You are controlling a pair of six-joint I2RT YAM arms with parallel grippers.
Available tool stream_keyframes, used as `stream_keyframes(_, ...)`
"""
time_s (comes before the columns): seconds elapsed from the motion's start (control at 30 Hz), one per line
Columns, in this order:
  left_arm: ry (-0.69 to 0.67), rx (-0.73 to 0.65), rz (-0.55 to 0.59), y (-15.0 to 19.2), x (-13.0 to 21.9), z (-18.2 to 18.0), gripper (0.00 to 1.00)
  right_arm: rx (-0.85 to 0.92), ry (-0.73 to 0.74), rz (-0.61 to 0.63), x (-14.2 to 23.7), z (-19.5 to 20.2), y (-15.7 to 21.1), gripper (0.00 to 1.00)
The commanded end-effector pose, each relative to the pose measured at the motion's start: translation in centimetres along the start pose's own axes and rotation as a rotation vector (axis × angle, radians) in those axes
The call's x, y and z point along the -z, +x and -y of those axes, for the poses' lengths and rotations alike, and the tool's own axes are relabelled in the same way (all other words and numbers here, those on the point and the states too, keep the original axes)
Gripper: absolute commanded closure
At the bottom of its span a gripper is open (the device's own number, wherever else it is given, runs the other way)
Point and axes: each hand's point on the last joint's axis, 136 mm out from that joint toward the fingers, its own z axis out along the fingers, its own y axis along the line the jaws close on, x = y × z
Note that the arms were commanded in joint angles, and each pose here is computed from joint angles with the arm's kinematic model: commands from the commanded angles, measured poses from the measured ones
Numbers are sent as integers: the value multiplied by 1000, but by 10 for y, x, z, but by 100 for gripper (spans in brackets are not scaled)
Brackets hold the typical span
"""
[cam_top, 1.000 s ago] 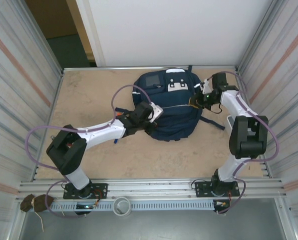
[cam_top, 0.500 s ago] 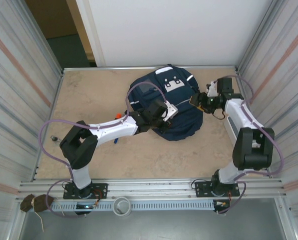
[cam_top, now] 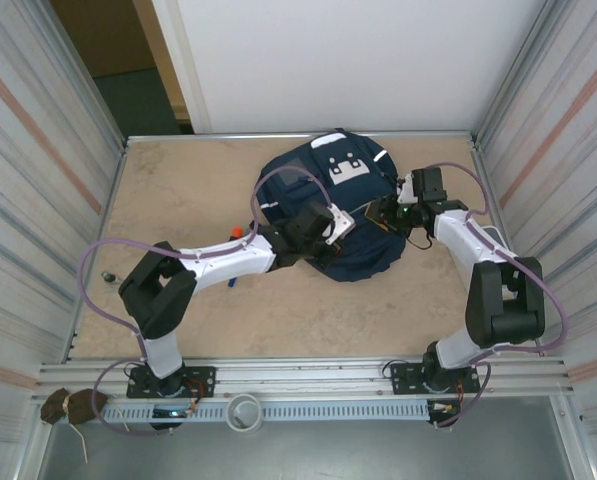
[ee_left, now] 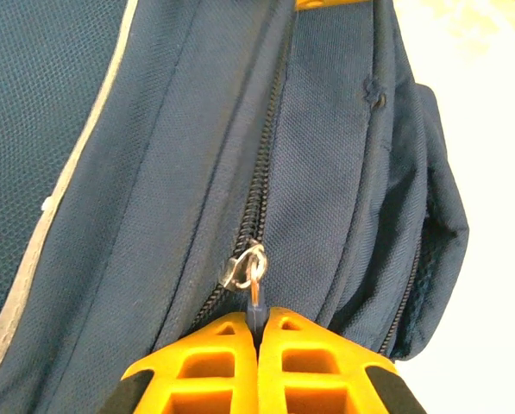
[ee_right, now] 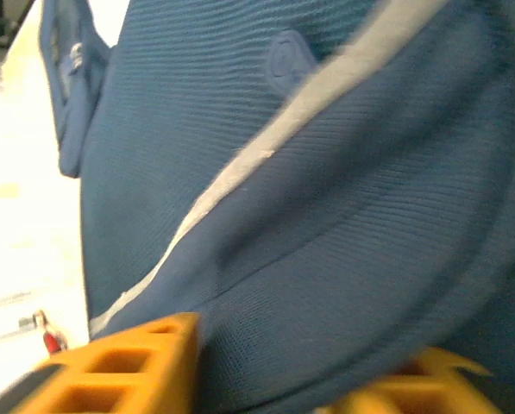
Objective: Pack the student bag
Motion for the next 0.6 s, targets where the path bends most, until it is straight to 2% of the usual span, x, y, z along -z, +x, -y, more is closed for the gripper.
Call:
stream_keyframes(0.0,-49,-10,10,3,17,-9,100,-6,11,97,2,3,-19,87)
stream_keyframes(0.07,-91,-1,-8,15,23,-23,100,-7,8,124,9,5,-23,99)
stream_keyframes(0.1,-107,12,-15,21,25,-31,100,-7,4,131,11,5,-23,100)
stream_keyframes(0.33,-223,202,-31,56,42,-116,100,18,-31,121,16,-5,-11,100)
stream_keyframes(0.57,-236,277,14,35,38,-161,100,75,-81,68,2,-35,21,100)
